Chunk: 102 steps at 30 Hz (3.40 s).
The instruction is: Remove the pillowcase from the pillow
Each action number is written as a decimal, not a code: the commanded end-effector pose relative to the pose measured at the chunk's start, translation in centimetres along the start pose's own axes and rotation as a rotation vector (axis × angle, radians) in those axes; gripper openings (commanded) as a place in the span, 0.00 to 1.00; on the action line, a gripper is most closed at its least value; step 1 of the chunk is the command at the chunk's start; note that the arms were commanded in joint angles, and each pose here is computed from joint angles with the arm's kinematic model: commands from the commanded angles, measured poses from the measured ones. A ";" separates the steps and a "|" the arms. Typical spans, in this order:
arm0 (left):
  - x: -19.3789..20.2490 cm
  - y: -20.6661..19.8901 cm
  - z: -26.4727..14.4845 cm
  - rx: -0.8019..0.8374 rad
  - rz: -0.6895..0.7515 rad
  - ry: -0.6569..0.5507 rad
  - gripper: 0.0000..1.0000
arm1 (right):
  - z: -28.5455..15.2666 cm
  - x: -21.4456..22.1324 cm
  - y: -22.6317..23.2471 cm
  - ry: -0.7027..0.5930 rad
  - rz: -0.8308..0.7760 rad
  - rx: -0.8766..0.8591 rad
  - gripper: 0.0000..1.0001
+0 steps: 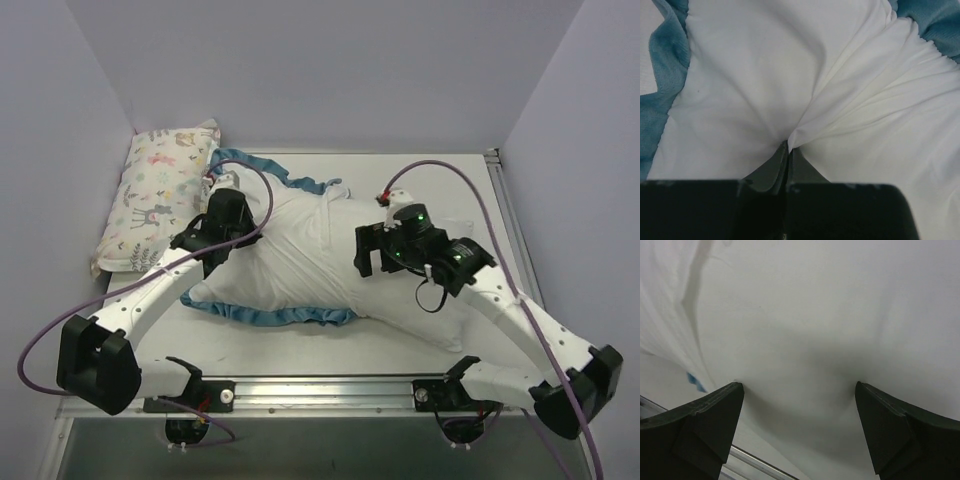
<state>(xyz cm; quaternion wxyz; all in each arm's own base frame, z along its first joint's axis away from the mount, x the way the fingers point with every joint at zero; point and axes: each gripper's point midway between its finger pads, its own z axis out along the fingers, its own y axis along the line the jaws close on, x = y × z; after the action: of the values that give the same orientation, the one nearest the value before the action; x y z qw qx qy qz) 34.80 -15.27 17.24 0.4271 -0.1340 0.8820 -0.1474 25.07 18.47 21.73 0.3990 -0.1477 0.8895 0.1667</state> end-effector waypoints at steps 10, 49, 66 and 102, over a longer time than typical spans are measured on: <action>-2.7 -7.2 -1.6 0.166 0.139 -0.026 0.39 | 9.4 7.2 -2.4 0.257 0.115 0.093 0.00; 0.9 8.4 -6.9 -0.315 -0.043 -0.230 0.00 | 1.2 -4.6 -10.5 -0.018 0.360 0.253 0.00; -3.1 10.8 -4.2 -0.239 -0.197 -0.195 0.00 | -2.3 -6.0 -11.0 -0.097 0.392 0.179 0.00; 0.1 -0.3 -8.1 0.015 -0.024 -0.188 0.00 | 11.6 5.9 1.1 0.113 -0.537 0.476 0.00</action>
<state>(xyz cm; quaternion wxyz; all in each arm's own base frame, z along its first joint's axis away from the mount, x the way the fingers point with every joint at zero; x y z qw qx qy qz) 27.11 -14.12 16.75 0.4550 -0.1447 0.8704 -0.1207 27.26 28.13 13.06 0.4330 -0.3380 0.8284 -0.1100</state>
